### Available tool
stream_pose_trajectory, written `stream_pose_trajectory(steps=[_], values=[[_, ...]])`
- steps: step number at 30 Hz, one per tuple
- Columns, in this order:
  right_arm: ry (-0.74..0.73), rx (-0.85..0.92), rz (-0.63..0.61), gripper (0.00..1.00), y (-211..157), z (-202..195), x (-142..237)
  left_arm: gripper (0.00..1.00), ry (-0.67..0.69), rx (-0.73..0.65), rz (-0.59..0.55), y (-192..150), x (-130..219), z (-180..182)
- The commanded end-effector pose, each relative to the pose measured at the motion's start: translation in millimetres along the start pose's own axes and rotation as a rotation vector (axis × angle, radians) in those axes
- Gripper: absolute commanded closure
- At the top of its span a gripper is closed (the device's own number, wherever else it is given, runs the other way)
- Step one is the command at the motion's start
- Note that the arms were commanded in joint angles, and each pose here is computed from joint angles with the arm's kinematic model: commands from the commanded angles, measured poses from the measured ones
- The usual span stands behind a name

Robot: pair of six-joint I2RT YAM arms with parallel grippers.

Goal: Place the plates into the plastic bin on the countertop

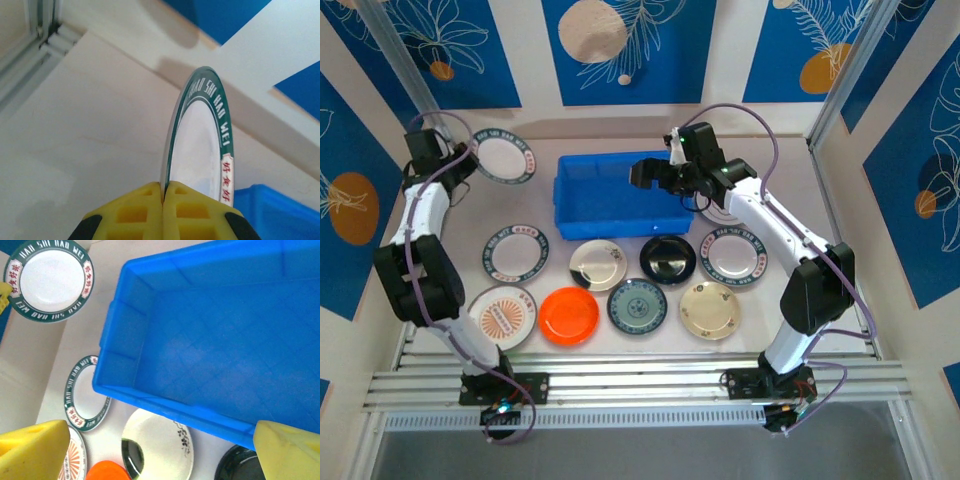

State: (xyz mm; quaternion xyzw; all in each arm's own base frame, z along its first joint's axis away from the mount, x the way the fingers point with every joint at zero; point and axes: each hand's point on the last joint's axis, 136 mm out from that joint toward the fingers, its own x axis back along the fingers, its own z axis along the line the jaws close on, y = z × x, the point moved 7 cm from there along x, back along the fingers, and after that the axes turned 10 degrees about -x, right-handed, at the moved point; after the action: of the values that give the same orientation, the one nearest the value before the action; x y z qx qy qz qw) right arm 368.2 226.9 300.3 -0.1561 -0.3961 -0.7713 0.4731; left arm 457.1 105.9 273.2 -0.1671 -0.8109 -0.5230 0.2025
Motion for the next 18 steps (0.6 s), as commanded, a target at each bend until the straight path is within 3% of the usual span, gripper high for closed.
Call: stream_pose_trajectory(steps=[1,5,8,18], values=[[0.081,0.037,0.032,0.05,2.9,16.4,2.4,1.00,-0.138,-0.037,-0.018,25.6,28.3,-33.7],[0.175,0.026,0.042,0.06,10.9,26.7,8.0,1.00,-0.365,-0.005,0.034,35.3,38.1,-74.8],[0.246,-0.007,0.041,0.07,18.8,29.6,11.8,1.00,-0.492,0.001,0.078,23.7,40.2,-112.2],[0.279,-0.153,-0.013,0.12,47.2,-6.0,9.5,1.00,-0.759,-0.015,0.224,-31.8,38.8,-212.0]])
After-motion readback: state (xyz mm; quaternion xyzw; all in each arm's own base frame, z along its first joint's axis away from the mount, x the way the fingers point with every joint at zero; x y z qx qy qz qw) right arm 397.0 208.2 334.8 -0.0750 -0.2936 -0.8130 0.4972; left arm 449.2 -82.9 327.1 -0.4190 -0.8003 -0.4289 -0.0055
